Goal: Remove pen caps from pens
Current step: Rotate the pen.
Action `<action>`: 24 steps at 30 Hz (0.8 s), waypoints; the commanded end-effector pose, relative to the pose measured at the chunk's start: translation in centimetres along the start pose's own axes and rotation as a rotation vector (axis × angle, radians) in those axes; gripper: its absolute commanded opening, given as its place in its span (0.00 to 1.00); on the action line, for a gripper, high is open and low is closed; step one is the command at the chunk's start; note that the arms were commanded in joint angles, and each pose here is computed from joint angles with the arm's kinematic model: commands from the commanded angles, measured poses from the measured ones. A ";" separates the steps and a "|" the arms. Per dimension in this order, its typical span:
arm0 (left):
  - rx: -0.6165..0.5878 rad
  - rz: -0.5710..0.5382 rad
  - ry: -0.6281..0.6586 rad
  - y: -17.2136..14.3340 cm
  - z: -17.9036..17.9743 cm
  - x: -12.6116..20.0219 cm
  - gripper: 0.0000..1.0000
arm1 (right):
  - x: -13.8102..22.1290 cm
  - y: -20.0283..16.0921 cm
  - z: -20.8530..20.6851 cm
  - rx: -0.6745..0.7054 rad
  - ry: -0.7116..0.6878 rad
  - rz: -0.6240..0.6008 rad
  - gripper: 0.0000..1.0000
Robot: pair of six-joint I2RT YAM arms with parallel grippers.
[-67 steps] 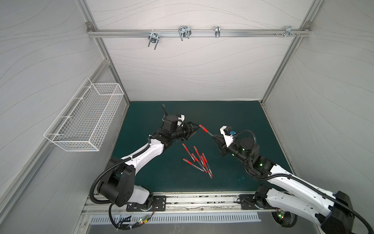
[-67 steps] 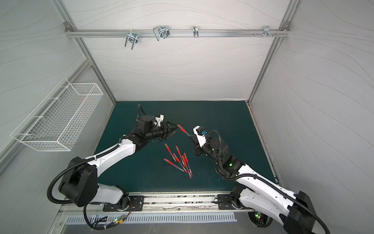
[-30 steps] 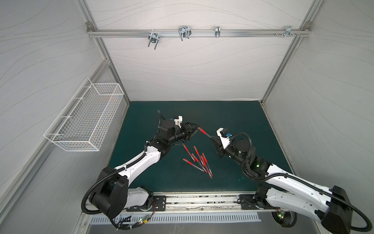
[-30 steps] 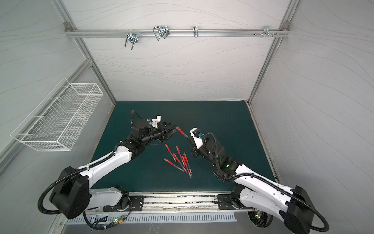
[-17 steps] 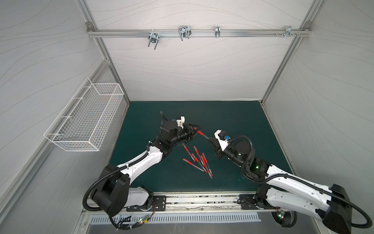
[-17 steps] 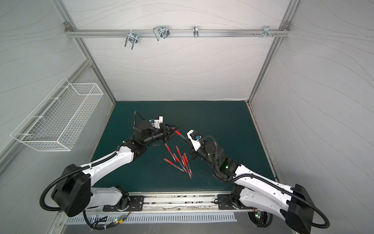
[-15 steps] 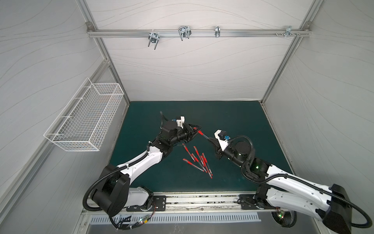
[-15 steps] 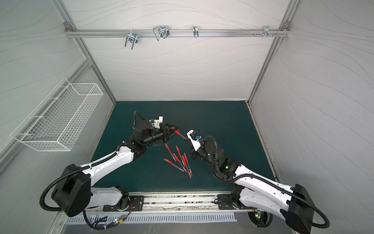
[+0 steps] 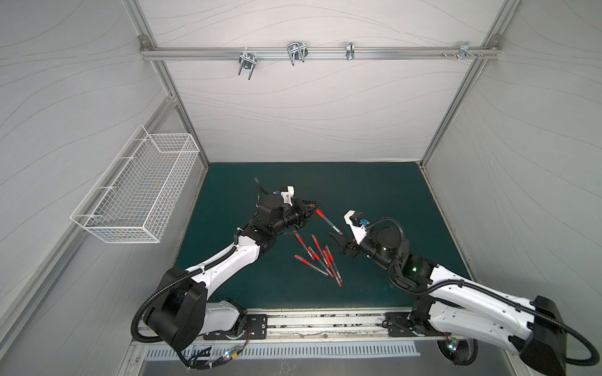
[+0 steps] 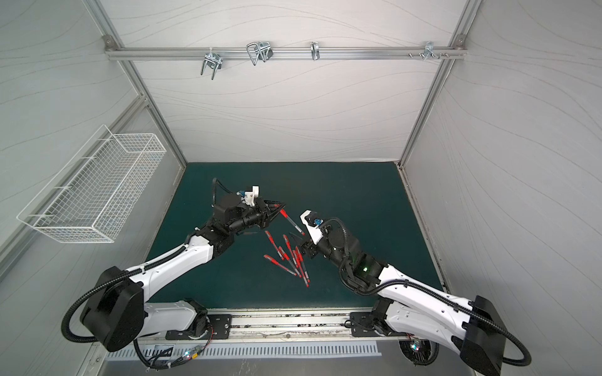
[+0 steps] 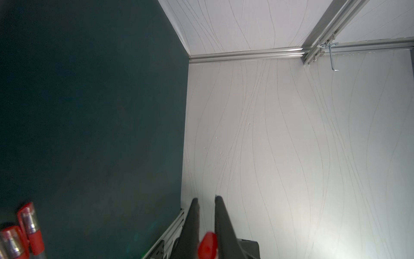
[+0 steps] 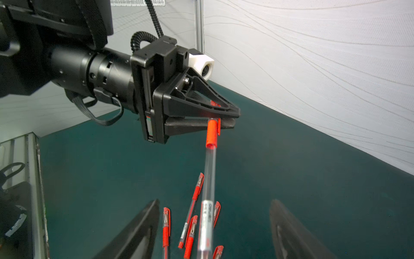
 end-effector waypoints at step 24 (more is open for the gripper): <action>-0.975 0.141 -0.128 -5.9 -1.7 0.8 0.00 | -0.2 -1.9 2.0 -0.263 0.436 0.213 0.54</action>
Point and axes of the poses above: each gripper's point midway between its finger pads, its own x axis back along the fingers, its own z axis along the line the jaws close on, y = z × x, the point moved 2 cm from there along x, back along the fingers, and after that the axes turned 1 degree about x, right-handed, at the moved point
